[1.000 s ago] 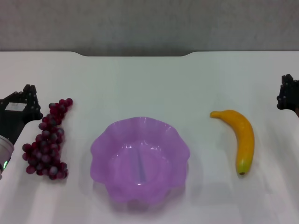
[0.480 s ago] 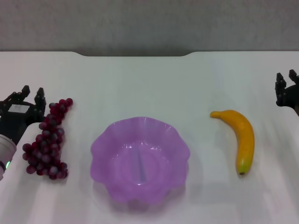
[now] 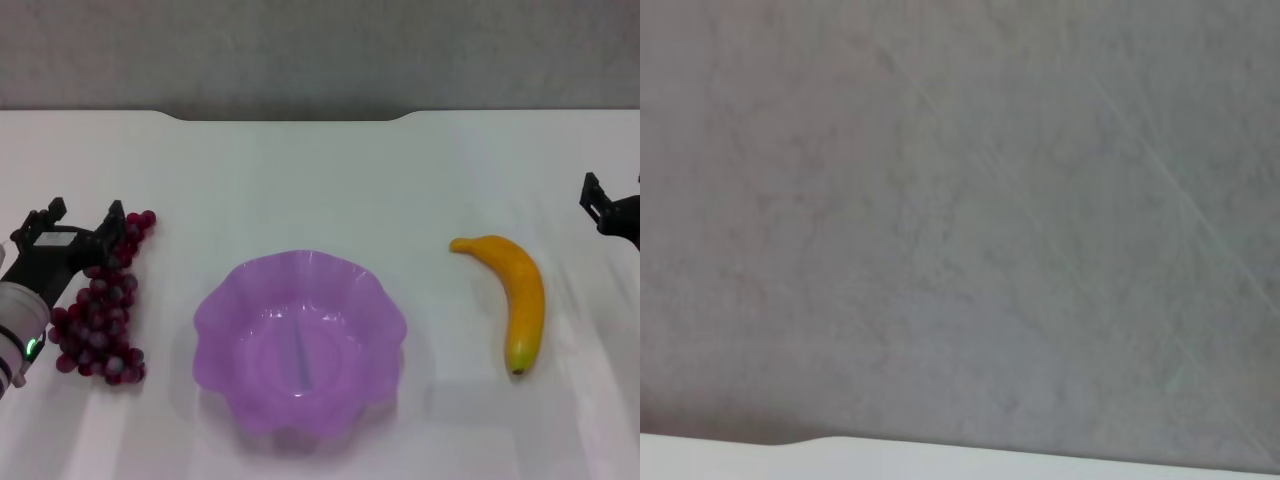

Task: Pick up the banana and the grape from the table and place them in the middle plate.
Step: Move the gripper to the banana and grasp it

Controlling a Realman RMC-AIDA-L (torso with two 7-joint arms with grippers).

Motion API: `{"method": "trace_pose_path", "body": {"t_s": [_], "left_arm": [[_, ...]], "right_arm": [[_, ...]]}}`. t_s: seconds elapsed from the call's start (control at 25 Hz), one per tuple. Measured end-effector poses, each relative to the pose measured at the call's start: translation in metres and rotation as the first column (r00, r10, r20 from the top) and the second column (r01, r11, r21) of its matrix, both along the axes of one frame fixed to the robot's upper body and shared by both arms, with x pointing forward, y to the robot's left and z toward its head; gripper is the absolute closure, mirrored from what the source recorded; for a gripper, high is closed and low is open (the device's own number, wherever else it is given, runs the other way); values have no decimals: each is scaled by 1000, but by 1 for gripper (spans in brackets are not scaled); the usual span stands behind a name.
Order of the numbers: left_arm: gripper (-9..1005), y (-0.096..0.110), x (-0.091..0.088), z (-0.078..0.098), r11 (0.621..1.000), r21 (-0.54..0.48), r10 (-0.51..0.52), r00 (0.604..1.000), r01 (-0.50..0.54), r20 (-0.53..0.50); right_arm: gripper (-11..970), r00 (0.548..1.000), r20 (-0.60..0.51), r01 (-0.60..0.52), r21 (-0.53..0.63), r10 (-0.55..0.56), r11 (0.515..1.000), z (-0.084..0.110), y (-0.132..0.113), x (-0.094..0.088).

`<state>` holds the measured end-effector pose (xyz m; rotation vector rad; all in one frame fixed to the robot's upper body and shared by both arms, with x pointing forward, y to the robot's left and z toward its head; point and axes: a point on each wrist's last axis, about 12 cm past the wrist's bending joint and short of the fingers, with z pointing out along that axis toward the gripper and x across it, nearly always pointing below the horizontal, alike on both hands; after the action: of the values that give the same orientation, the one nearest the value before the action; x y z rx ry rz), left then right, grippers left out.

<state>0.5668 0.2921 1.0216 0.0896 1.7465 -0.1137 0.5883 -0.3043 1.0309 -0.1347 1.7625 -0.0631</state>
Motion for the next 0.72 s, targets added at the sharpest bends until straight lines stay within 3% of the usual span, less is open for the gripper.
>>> {"method": "trace_pose_path", "body": {"t_s": [0.16,0.24,0.48,0.72], "left_arm": [[212,1,-2,-1,1000,2,1,1000,-1,3],[184,1,-3,-1,1000,2,2,1000,-2,4],[101,1,-3,-1,1000,1,1,1000,-1,3],[101,1,-4,0,1000,0,-2,1000,2,15]], "right_arm": [[162,1000,-3,-9,-5,9,1000,-1,1,-1],[71,1000,-10,-12,-7,12,1000,-2,2,-2],[65,997,-64,-45,-13,44,999,-8,9,-3],[60,989,-118,-93,-23,90,995,-16,20,-8]]}}
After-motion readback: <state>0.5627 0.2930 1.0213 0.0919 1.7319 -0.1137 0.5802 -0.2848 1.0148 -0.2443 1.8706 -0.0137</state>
